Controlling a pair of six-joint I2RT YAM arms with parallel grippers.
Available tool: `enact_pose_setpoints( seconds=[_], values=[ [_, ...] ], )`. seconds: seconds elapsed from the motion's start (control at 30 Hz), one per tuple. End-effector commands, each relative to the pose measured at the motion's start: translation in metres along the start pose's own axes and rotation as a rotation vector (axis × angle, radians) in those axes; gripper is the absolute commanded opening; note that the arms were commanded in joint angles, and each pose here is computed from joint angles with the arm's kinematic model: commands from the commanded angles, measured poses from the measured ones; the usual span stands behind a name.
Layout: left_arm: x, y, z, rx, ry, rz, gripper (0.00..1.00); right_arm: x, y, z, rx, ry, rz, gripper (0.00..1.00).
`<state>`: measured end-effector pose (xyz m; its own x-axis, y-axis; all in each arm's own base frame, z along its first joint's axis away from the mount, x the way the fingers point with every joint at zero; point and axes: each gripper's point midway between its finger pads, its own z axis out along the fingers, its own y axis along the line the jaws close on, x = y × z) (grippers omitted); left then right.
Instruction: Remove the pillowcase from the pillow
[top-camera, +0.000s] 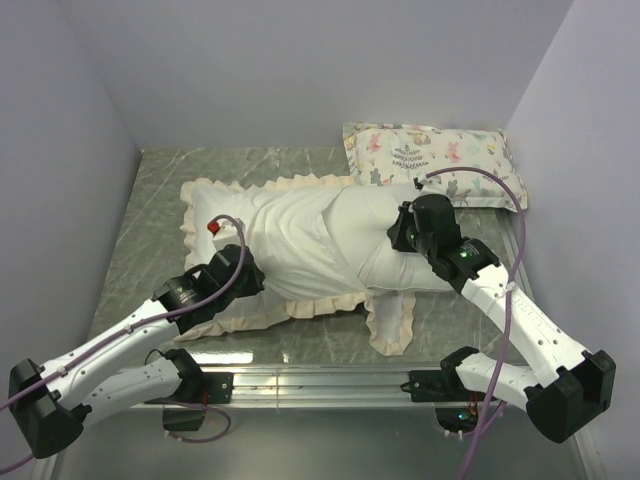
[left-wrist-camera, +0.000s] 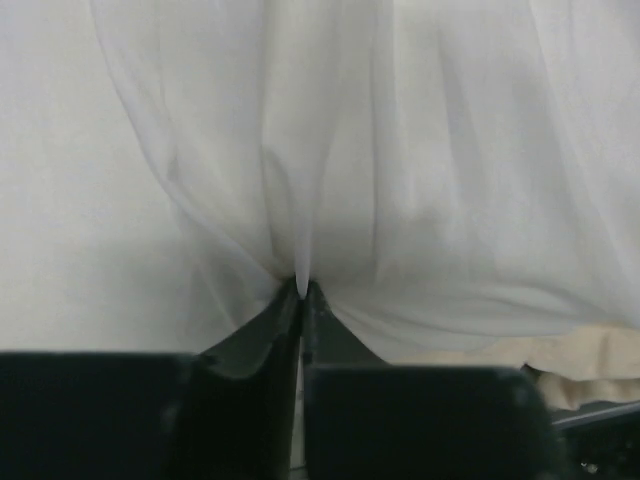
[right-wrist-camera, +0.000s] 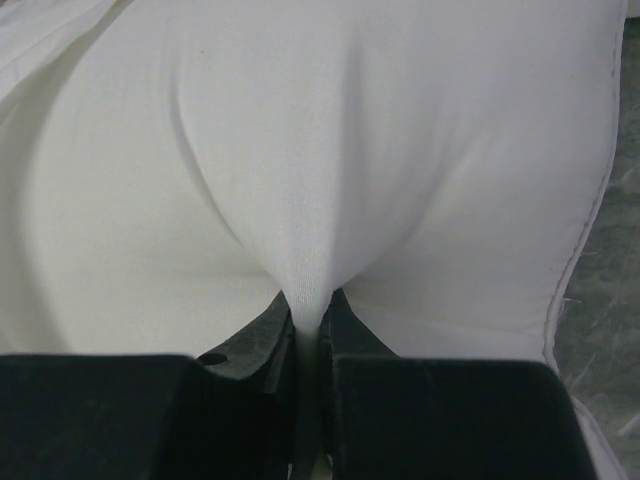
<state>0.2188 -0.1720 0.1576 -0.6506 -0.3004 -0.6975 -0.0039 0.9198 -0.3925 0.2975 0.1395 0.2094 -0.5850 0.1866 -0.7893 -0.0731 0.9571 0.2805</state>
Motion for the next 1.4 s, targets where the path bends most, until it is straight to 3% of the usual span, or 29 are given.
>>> enact_pose_setpoints(
  seconds=[0.0, 0.03, 0.23, 0.47, 0.57, 0.67, 0.83, 0.9, 0.93, 0.97, 1.07, 1.37],
  values=[
    [-0.021, 0.011, -0.005, -0.086, -0.089, -0.038, 0.04, -0.039, 0.008, -0.01, -0.01, -0.126, -0.001, 0.0],
    [-0.022, 0.02, -0.009, -0.122, -0.093, -0.028, 0.0, -0.041, 0.005, -0.011, 0.004, -0.135, -0.005, 0.0],
    [-0.064, 0.072, -0.045, -0.35, -0.262, -0.078, 0.01, -0.057, -0.015, -0.019, 0.046, -0.169, 0.024, 0.0],
    [-0.13, 0.112, -0.082, -0.388, -0.449, -0.215, 0.0, -0.079, -0.037, -0.035, 0.069, -0.208, 0.072, 0.0],
    [-0.131, 0.087, -0.067, -0.265, -0.37, -0.155, 0.0, -0.079, -0.027, -0.039, 0.013, -0.207, 0.063, 0.0],
    [-0.122, 0.085, -0.049, -0.273, -0.299, -0.126, 0.0, -0.069, -0.005, -0.041, -0.074, -0.182, 0.039, 0.0],
    [-0.121, 0.054, -0.028, -0.116, -0.249, -0.084, 0.01, -0.053, 0.012, -0.033, -0.072, -0.14, -0.026, 0.0],
    [-0.117, 0.035, -0.023, -0.032, -0.192, -0.055, 0.13, -0.048, 0.019, -0.03, -0.08, -0.128, -0.037, 0.0],
    [-0.116, 0.027, -0.024, -0.001, -0.189, -0.042, 0.23, -0.047, 0.02, -0.027, -0.072, -0.124, -0.037, 0.0],
    [-0.116, 0.014, -0.03, 0.048, -0.192, -0.026, 0.48, -0.046, 0.021, -0.026, -0.075, -0.116, -0.039, 0.0],
    [-0.106, -0.016, -0.045, 0.151, -0.165, 0.038, 0.72, -0.047, 0.024, -0.022, -0.068, -0.109, -0.037, 0.0],
    [-0.022, -0.023, -0.039, 0.126, 0.023, 0.069, 0.74, -0.048, 0.028, -0.015, -0.068, -0.102, -0.034, 0.0]
  ],
)
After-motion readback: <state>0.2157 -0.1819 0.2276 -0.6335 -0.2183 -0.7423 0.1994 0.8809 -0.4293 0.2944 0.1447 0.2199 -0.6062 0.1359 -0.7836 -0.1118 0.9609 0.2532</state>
